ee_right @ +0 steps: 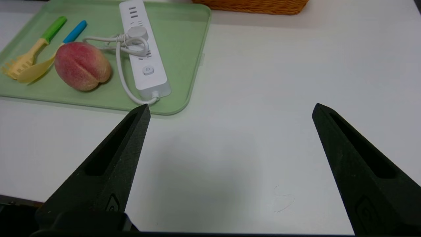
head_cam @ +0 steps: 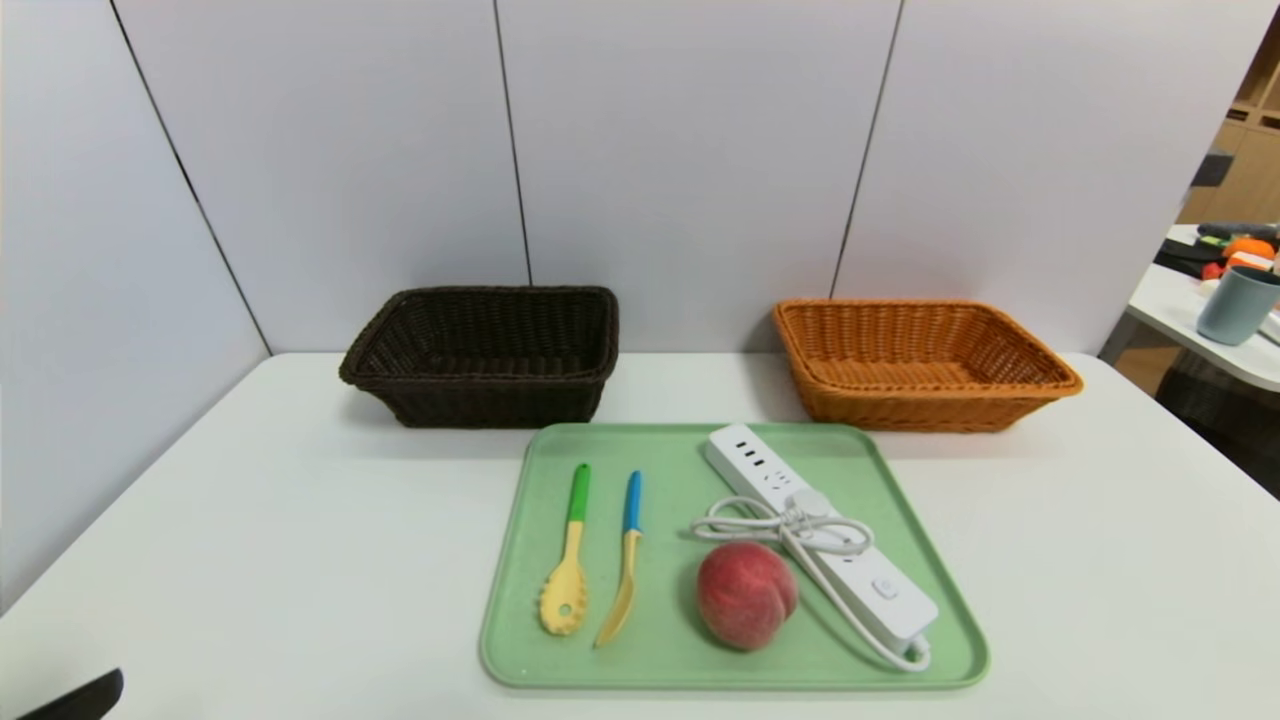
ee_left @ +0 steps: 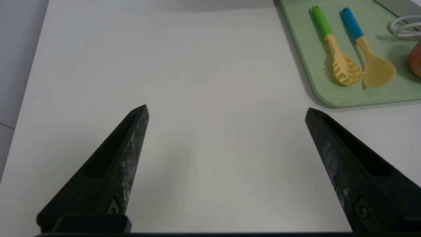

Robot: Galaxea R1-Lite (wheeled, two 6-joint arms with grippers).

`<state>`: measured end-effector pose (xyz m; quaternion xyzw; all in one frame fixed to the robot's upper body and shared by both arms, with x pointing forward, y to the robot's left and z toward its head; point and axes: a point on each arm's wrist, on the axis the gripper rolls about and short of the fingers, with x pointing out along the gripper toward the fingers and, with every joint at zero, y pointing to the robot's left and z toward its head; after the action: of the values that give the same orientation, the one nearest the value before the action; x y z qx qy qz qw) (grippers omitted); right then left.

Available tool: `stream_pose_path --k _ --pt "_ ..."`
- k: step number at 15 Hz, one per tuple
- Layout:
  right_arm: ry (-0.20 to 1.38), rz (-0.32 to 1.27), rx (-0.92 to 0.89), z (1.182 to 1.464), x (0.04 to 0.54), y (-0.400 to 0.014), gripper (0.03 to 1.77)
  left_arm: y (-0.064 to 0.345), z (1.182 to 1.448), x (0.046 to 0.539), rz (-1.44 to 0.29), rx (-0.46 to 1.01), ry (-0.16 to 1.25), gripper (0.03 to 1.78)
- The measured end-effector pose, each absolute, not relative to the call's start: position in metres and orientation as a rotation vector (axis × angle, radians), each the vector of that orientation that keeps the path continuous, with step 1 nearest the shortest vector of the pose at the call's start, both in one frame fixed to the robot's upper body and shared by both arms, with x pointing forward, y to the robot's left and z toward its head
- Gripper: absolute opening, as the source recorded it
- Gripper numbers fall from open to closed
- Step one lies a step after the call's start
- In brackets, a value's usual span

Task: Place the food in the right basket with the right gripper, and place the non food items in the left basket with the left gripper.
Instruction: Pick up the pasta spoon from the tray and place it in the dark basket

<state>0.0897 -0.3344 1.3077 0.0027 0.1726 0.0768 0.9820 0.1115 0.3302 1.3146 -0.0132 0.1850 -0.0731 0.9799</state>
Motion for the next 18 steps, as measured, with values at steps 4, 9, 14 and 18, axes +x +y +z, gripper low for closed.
stream_pose_path --k 4,9,14,18 --pt "0.522 0.161 0.002 1.344 0.128 -0.332 1.7 0.328 1.353 0.169 -0.186 -0.042 0.501 1.69" --pt "0.669 0.211 -0.019 1.361 0.189 -0.327 1.7 0.31 1.367 0.22 -0.311 -0.023 0.697 1.69" --pt "0.809 0.28 -0.041 1.355 0.242 -0.32 1.7 0.282 1.362 0.257 -0.392 -0.068 0.808 1.69" --pt "0.877 0.312 -0.044 1.347 0.263 -0.312 1.7 0.258 1.368 0.282 -0.441 -0.092 0.83 1.69"
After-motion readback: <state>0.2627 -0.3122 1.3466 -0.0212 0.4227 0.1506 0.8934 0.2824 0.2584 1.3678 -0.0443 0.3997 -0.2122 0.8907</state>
